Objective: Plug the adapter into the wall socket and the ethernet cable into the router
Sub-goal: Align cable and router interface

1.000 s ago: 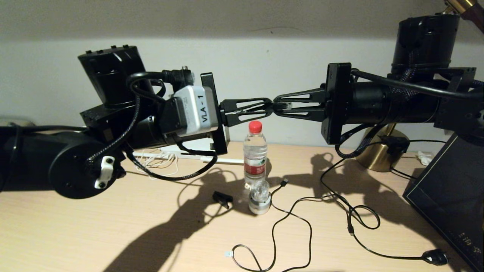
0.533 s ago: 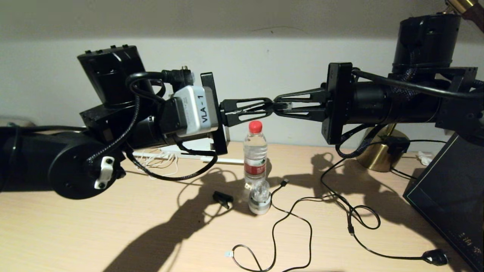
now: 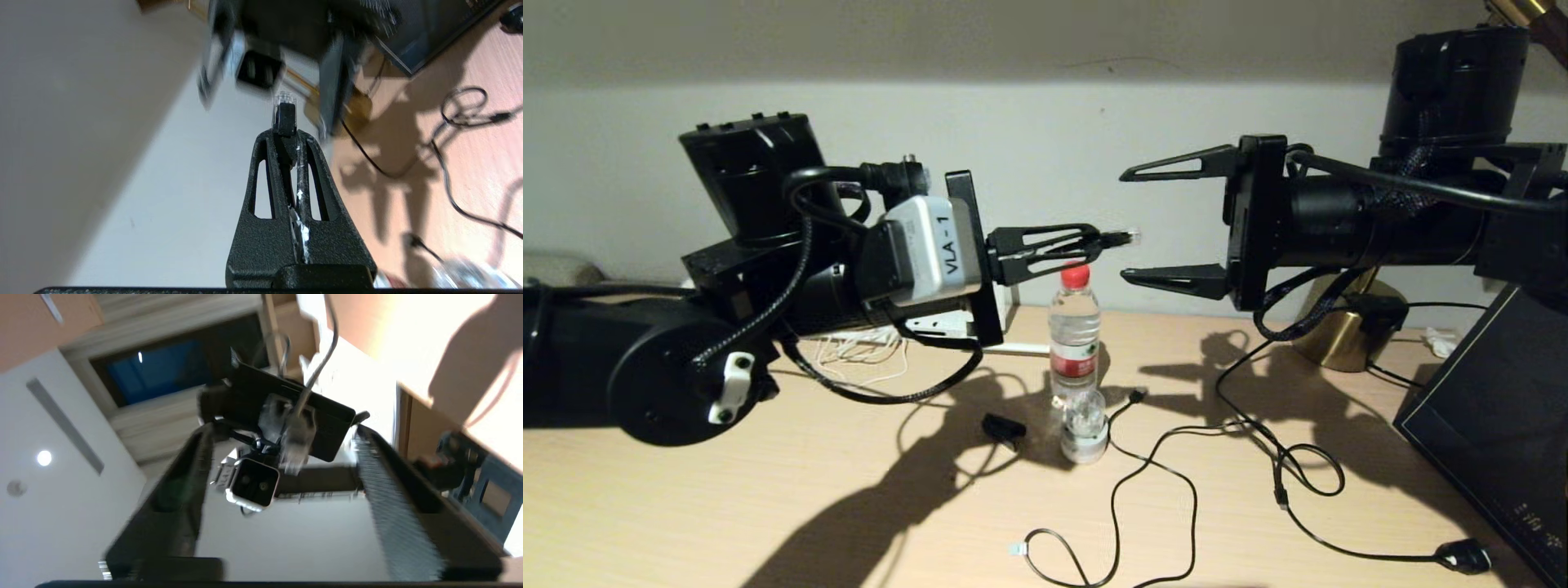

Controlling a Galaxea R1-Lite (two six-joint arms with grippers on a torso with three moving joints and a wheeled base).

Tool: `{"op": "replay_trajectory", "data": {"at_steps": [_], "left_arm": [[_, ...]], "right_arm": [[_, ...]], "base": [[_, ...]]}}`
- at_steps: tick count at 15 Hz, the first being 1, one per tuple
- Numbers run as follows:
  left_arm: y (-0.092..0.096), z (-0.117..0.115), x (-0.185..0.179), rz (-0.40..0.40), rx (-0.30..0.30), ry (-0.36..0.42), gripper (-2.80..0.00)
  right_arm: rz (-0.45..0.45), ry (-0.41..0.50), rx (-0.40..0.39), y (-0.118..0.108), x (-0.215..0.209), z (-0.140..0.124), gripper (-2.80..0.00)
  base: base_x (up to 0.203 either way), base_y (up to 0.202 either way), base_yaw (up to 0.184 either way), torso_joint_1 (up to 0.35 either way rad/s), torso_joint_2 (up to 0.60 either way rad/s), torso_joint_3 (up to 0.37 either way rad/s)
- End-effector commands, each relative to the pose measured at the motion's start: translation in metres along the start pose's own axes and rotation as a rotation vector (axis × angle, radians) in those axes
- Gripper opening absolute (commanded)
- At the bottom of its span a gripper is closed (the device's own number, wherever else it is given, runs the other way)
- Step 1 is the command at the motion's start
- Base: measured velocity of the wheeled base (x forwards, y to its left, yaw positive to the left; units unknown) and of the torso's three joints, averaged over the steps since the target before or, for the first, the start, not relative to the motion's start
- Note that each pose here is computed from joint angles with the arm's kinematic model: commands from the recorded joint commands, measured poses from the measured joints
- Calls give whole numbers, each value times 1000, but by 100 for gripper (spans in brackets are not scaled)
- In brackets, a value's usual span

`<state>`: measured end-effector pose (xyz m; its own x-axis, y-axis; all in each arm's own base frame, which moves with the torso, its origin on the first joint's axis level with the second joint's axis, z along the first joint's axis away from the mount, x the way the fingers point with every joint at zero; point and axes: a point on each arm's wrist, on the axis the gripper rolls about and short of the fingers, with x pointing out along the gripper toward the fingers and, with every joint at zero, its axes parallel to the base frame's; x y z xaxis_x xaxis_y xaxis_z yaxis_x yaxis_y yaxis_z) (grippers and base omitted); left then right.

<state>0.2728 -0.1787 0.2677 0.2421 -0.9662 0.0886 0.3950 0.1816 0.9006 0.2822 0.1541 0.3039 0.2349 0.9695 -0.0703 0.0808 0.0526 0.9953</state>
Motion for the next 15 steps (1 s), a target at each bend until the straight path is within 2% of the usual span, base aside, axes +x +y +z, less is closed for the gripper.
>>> {"op": "replay_trajectory", "data": {"at_steps": [1,3,5,6,8,9,10,11,13,15], "left_arm": [[-2,-1,-27,11,-70,57,-280],[-3,4,-53,39,-229,104,-280],[-2,13,-70,94,-433,139,-280],[2,19,-78,151,-520,168,-280],[5,38,-98,269,-748,194,-280],[1,47,-109,306,-852,207,-280],[-5,54,-119,339,-949,239,-280],[-14,56,-128,375,-1077,302,-280],[-20,54,-136,486,-1240,357,-280],[-19,49,-142,615,-1353,381,-280]], "right_arm": [[34,-81,-39,14,-24,-5,0],[59,-165,-165,27,-49,-25,0],[36,-250,-362,32,-75,-59,0],[-26,-324,-465,29,-86,-74,0],[-229,-550,-654,12,-105,-99,0],[-299,-612,-725,3,-116,-113,-280],[-336,-648,-782,-5,-128,-129,-280],[-362,-672,-821,-16,-140,-144,-280],[-452,-722,-866,-47,-158,-165,-280],[-619,-795,-923,-85,-171,-178,-280]], "base": [[0,0,0,0,0,0],[0,0,0,0,0,0],[0,0,0,0,0,0],[0,0,0,0,0,0],[0,0,0,0,0,0],[0,0,0,0,0,0],[0,0,0,0,0,0],[0,0,0,0,0,0],[0,0,0,0,0,0],[0,0,0,0,0,0]]}}
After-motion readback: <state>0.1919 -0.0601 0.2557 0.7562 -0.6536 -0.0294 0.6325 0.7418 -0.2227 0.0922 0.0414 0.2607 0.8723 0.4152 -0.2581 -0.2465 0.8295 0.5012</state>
